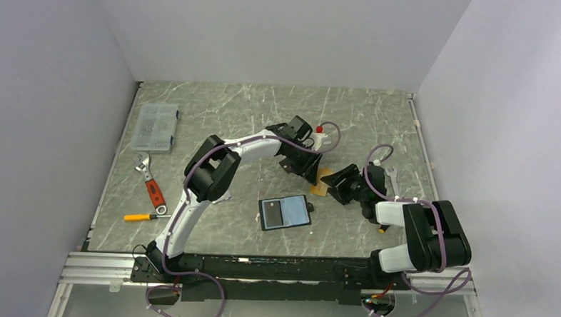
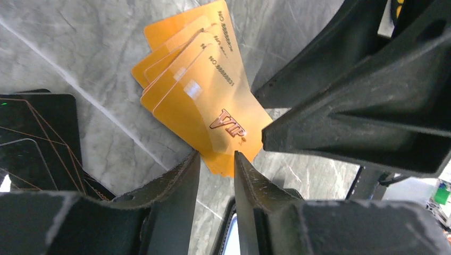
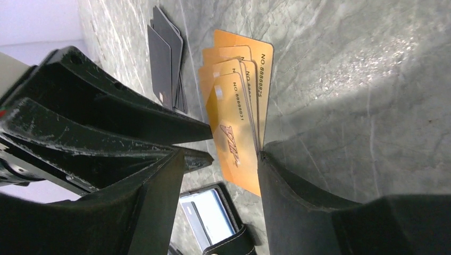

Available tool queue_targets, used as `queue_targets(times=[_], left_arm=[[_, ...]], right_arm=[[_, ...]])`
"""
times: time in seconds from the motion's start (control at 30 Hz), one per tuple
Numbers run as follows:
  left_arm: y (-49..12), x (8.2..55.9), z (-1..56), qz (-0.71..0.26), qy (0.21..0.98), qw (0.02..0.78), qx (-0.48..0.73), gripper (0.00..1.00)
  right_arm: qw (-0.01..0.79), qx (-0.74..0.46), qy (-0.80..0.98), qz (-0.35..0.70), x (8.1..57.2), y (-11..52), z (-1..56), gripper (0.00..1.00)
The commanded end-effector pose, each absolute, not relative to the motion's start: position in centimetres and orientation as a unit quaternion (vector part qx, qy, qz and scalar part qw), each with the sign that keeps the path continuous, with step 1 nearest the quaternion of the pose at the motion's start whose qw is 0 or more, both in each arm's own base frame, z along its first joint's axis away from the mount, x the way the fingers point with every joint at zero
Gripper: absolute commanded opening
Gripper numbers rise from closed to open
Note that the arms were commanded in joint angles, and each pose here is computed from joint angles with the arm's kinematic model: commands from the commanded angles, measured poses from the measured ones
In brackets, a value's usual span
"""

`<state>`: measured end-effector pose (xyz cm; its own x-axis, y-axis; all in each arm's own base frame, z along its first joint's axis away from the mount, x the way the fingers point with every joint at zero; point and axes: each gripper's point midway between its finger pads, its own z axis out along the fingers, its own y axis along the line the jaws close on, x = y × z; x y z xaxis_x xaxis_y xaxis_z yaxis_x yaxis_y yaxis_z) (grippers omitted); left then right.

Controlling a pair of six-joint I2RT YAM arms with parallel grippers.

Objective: Put the credit cards into the card holder
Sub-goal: Pick up the credit card from the center of the board.

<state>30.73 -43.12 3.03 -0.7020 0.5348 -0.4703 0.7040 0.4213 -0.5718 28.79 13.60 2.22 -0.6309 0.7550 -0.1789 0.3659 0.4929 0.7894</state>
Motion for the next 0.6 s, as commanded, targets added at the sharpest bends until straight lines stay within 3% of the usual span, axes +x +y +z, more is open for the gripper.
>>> queue_targets(times=[0.0, 0.37, 0.57], left_arm=[[-42.2, 31.5, -0.3, -0.331, 0.861, 0.102, 0.372, 0.37], [-43.0, 30.0, -2.2, -0.315, 0.858, 0.089, 0.395, 0.35], [-44.5, 28.6, -0.5, -0.361, 0.841, 0.079, 0.394, 0.36]], right_arm=[[0.129, 0.373, 0.885, 0.248, 20.7, 12.0, -5.5, 0.56], [0.131, 0.37, 0.887, 0.243, 19.9, 11.9, -5.1, 0.56], [0.131, 0.377, 0.883, 0.246, 19.5, 11.8, -5.5, 0.5]])
